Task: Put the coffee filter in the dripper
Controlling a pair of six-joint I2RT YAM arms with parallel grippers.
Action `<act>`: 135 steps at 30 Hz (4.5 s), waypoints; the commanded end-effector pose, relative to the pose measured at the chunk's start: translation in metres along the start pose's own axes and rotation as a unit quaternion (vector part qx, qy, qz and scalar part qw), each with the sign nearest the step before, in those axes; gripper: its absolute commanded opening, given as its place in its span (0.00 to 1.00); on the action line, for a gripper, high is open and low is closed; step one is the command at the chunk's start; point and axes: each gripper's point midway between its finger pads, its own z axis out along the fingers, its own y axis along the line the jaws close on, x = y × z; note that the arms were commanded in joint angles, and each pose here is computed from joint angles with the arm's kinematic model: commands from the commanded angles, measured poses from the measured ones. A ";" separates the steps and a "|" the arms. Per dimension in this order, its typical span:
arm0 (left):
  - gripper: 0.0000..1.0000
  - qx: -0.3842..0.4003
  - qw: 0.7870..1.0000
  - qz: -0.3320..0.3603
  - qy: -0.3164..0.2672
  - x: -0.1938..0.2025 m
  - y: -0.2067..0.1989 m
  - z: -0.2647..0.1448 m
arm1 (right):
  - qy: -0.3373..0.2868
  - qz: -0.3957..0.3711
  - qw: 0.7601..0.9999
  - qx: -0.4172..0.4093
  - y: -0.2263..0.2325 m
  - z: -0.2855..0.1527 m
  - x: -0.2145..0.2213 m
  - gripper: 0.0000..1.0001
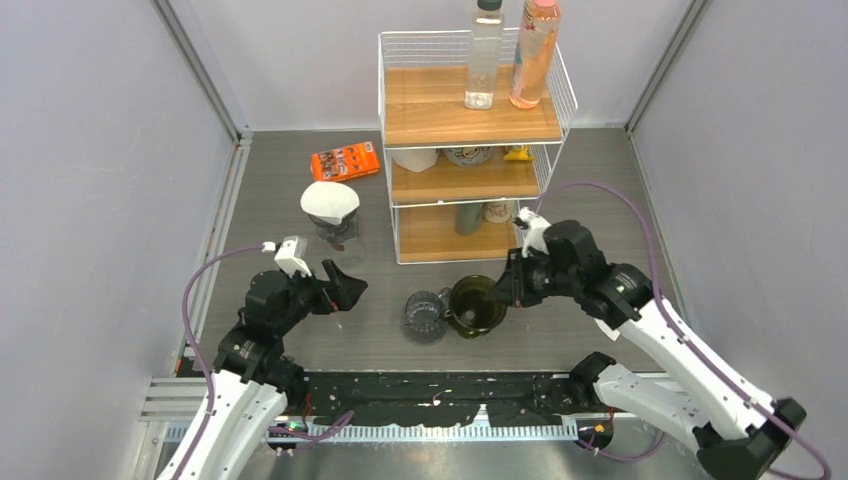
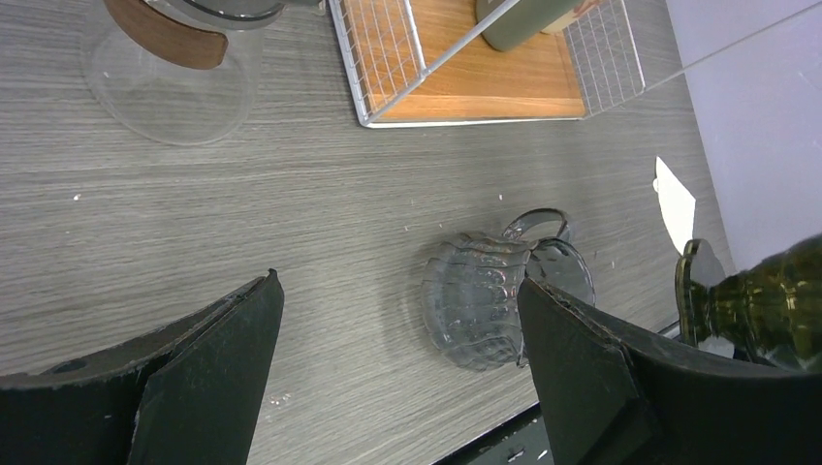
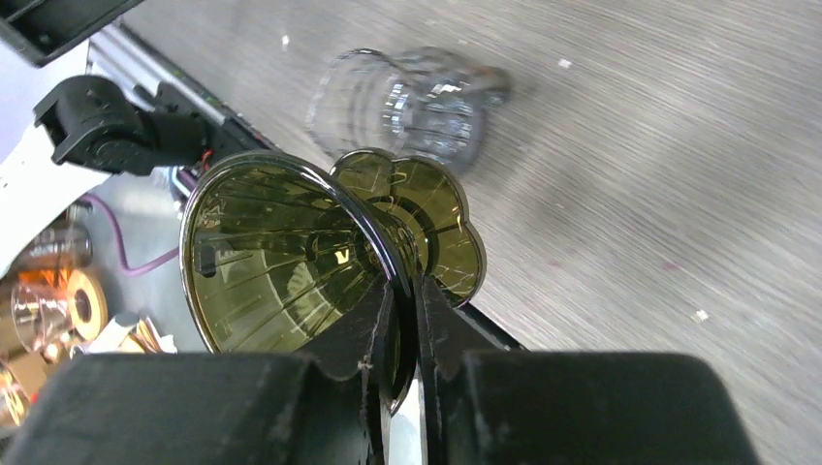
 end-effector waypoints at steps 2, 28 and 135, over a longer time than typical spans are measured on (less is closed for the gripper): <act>1.00 0.025 0.999 0.014 -0.017 -0.008 -0.009 0.002 | -0.042 -0.056 0.996 -0.060 0.064 0.017 -0.042 0.05; 1.00 -0.024 0.999 0.002 -0.034 -0.009 0.010 0.000 | 0.034 -0.105 0.994 -0.006 0.077 0.098 -0.045 0.08; 1.00 -0.032 0.999 -0.001 -0.030 -0.005 0.014 0.000 | -0.081 0.442 0.753 0.481 -0.350 -0.037 0.062 0.45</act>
